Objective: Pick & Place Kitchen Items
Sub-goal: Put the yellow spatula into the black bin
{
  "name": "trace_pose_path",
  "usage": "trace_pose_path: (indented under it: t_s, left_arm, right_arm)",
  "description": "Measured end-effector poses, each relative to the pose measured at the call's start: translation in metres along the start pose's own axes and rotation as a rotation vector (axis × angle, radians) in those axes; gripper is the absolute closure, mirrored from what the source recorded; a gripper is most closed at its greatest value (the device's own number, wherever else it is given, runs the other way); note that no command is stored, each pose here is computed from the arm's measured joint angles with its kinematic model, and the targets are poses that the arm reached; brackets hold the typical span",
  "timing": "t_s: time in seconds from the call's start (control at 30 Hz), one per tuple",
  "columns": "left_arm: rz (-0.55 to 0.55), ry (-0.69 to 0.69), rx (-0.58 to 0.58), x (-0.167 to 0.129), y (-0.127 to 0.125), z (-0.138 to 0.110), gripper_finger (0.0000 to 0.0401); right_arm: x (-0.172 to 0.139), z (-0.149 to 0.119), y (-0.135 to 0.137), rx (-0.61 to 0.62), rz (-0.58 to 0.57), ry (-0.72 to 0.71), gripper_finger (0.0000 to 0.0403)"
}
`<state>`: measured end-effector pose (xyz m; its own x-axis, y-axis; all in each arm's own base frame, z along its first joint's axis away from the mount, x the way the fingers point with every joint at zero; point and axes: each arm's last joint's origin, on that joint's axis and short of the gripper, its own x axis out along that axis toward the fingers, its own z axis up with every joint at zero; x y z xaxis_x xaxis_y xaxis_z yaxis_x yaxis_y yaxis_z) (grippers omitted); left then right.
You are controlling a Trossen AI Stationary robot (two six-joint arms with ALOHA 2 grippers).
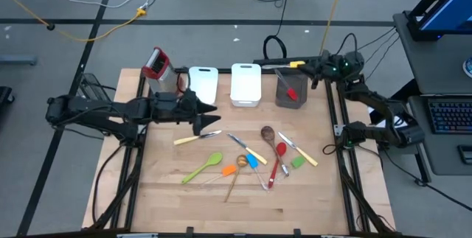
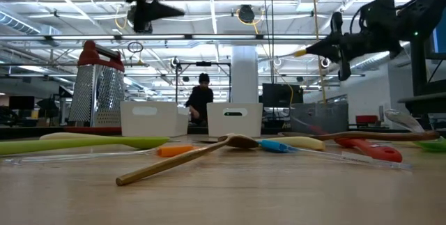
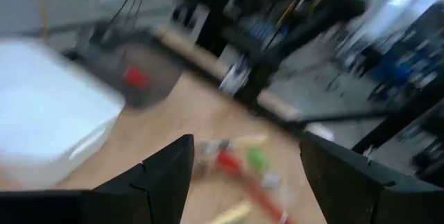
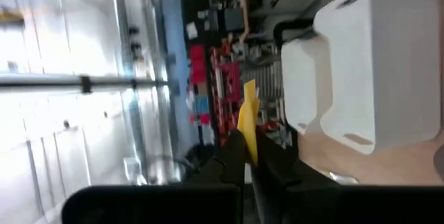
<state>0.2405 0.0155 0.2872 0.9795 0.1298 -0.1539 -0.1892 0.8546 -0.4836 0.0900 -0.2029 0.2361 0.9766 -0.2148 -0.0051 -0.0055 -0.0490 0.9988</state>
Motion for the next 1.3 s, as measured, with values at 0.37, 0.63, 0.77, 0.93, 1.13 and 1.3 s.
trace_pose_path:
  t_s: [0.37, 0.63, 0.77, 0.93, 1.13, 1.3]
  left_arm:
    - [-0.038, -0.012, -0.041, 0.058, -0.01, 0.03, 0.0135]
    - [0.076, 0.308, 0.075, 0.102, -0.02, 0.075, 0.0134]
    - [0.028, 0.372, 0.084, 0.119, -0.019, 0.094, 0.0134]
    - [-0.014, 0.474, 0.031, 0.14, -0.005, 0.095, 0.0134]
    - [-0.084, 0.54, -0.058, 0.159, 0.008, 0.089, 0.0134]
    - [-0.091, 0.575, -0.1, 0.166, 0.014, 0.082, 0.0134]
  right_arm:
    - [0.026, -0.038, 0.011, -0.317, 0.058, 0.246, 0.0401]
    - [0.039, -0.062, 0.014, -0.427, 0.109, 0.411, 0.0401]
    - [0.044, -0.072, 0.015, -0.446, 0.125, 0.463, 0.0401]
    - [0.049, -0.082, 0.015, -0.447, 0.136, 0.516, 0.0401]
    - [0.054, -0.091, 0.015, -0.445, 0.148, 0.565, 0.0401]
    - [0.056, -0.095, 0.015, -0.44, 0.152, 0.588, 0.0401]
